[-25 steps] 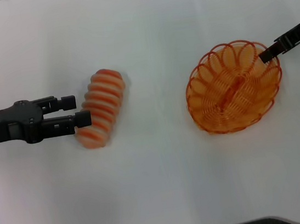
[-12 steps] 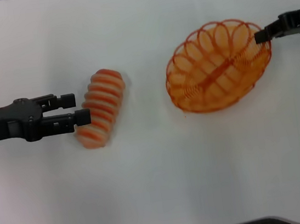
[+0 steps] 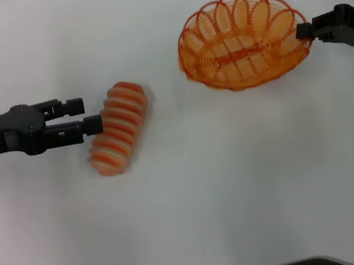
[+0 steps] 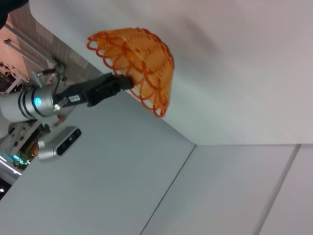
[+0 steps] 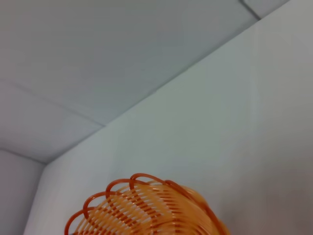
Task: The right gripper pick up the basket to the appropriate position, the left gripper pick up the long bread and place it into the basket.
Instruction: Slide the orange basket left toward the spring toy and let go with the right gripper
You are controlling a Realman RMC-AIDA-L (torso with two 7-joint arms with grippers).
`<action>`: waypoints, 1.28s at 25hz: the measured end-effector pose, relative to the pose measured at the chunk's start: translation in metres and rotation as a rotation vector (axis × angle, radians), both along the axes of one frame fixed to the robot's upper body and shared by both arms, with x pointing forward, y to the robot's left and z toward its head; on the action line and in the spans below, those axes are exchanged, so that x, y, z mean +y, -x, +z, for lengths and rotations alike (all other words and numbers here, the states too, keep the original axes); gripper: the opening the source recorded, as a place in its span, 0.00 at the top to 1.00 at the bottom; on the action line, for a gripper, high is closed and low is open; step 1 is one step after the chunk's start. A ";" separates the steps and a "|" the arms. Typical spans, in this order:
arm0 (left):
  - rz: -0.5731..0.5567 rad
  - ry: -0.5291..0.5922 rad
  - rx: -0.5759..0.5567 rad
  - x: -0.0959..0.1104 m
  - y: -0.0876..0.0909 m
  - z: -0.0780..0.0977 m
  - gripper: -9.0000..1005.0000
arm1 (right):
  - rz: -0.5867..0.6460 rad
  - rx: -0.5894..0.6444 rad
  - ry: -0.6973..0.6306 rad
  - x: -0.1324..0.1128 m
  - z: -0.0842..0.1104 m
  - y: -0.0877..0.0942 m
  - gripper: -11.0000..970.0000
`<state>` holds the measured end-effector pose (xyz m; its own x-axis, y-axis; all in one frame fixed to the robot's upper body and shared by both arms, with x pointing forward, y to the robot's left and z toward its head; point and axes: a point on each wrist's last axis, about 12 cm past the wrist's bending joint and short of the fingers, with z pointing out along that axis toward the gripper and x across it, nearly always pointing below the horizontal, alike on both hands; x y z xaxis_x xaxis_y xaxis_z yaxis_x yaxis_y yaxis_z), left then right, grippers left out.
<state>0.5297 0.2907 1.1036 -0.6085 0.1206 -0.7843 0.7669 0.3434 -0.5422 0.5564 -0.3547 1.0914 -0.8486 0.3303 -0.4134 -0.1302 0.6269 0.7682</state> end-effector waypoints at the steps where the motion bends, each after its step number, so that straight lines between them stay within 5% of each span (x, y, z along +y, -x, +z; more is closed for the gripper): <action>1: 0.000 0.000 -0.001 0.000 0.000 0.000 0.14 | -0.017 0.004 -0.013 0.000 -0.004 0.002 0.87; 17: 0.005 -0.001 -0.015 -0.003 -0.009 0.006 0.14 | -0.145 0.088 -0.101 0.014 -0.042 0.017 0.86; 22: 0.005 0.000 -0.013 -0.003 -0.009 0.005 0.14 | -0.153 0.085 -0.119 0.014 -0.043 0.020 0.66; 28: 0.003 0.002 -0.012 -0.003 -0.008 0.005 0.14 | -0.137 0.072 -0.121 0.011 -0.046 0.029 0.58; 32: -0.003 0.003 -0.012 -0.004 -0.008 0.005 0.14 | -0.151 -0.053 -0.071 -0.006 -0.043 0.038 0.53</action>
<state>0.5375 0.2868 1.1088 -0.5991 0.1199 -0.7917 0.7742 0.3391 -0.5345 0.5181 -0.3602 1.0484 -0.7647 0.4820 -0.4277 -0.0806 0.5869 0.8056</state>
